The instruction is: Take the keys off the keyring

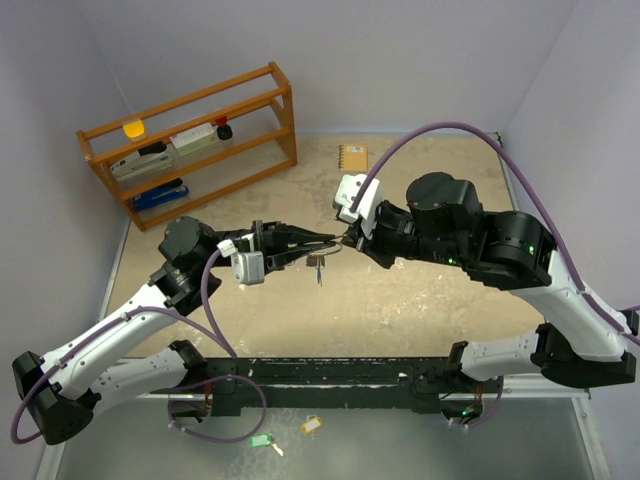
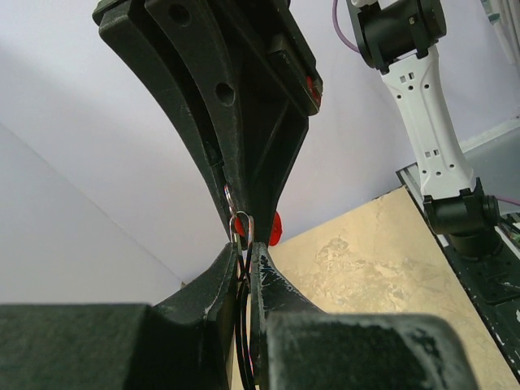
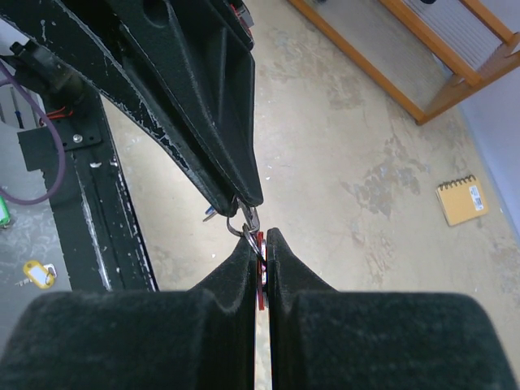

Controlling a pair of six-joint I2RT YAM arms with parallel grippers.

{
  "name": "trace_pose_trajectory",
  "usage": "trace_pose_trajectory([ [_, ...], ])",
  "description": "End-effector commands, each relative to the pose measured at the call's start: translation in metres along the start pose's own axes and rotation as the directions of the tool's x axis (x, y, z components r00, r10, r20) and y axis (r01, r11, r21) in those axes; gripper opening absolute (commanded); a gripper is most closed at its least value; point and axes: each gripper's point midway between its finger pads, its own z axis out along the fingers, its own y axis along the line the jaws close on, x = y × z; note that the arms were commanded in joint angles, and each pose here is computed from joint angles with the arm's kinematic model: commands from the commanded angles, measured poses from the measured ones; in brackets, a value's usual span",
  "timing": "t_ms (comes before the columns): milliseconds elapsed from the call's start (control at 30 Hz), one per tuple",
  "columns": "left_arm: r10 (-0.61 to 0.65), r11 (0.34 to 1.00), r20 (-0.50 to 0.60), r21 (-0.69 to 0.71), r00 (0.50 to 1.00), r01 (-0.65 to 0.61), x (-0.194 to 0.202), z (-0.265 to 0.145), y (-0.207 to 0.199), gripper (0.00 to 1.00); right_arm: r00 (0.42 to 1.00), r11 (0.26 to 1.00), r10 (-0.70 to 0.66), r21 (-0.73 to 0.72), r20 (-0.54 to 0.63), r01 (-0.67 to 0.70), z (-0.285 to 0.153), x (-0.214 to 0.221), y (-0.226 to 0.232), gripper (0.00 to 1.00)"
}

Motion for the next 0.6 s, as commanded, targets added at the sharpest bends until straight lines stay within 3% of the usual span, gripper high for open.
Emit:
trace_pose_trajectory([
  [0,-0.014,0.998,0.018,0.054,1.000,0.013,-0.008,0.003,-0.008,0.00,0.985,0.999,0.003,0.049,0.170,-0.012,-0.013,-0.036,-0.012,0.00],
  [167,0.009,0.999,0.033,0.042,0.999,-0.011,-0.014,0.001,-0.007,0.00,0.992,0.998,0.004,0.067,0.129,-0.013,-0.003,-0.029,-0.014,0.04],
  [400,0.013,0.999,0.044,0.029,0.999,-0.014,-0.016,0.001,-0.005,0.00,0.993,0.997,0.017,0.066,0.115,-0.024,0.007,-0.022,-0.012,0.22],
  [567,0.020,1.000,0.042,0.009,0.999,-0.020,-0.017,0.000,-0.002,0.00,0.993,0.997,0.020,0.067,0.114,-0.028,0.006,-0.019,-0.012,0.18],
])
